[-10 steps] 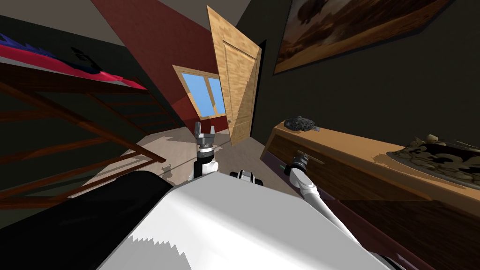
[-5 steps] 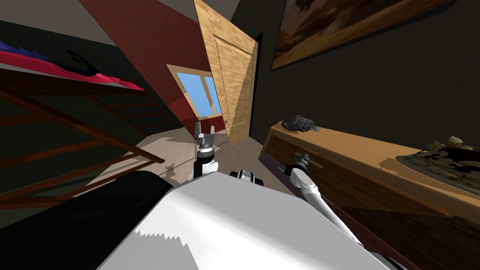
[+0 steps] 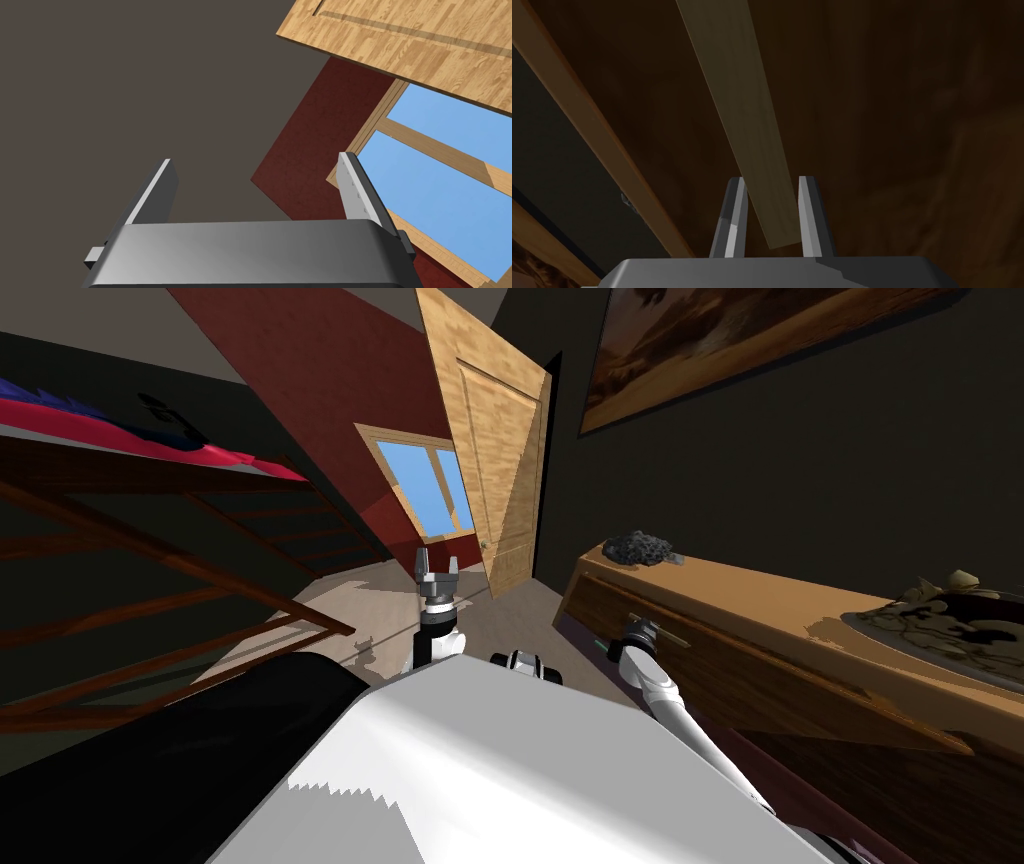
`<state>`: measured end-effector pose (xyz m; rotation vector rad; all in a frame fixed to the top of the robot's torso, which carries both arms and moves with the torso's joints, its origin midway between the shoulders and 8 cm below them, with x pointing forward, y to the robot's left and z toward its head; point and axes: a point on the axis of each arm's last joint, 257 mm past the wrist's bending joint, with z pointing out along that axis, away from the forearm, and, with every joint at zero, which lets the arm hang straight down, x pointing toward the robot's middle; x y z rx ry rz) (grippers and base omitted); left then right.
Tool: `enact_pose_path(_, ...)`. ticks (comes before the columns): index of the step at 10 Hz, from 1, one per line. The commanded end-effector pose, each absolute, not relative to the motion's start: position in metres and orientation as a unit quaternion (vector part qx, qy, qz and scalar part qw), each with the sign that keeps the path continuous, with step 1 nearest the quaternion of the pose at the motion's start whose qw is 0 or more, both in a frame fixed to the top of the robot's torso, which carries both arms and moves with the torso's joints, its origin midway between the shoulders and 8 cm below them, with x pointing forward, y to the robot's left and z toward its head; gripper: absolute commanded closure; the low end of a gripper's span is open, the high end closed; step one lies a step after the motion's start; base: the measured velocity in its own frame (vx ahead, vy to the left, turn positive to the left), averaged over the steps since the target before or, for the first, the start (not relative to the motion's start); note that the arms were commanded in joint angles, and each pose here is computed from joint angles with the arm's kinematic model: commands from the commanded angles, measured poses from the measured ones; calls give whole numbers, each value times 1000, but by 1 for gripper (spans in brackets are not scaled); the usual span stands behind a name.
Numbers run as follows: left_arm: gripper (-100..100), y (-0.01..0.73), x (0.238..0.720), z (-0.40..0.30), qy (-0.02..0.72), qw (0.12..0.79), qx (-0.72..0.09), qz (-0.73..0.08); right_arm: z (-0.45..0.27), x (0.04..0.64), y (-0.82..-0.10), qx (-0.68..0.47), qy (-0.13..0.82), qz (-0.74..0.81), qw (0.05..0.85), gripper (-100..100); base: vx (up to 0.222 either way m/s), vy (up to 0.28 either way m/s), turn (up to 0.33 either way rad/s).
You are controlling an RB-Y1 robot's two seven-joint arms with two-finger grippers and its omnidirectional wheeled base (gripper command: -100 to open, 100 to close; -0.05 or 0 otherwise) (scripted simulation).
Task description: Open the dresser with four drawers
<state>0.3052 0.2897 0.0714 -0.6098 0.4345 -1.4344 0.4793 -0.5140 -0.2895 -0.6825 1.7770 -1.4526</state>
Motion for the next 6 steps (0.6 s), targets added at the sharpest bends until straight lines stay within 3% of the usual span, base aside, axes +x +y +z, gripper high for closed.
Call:
enact_pose_path(1, 0, 290, 305, 71, 194, 690, -273, -642, -286, 482, -511, -266, 690, -563, 369, 100, -177, 137, -26)
enact_pose_path(6, 0, 290, 305, 71, 194, 690, -273, -641, -286, 483, -501, -271, 688, -560, 373, 100, -127, 110, -32)
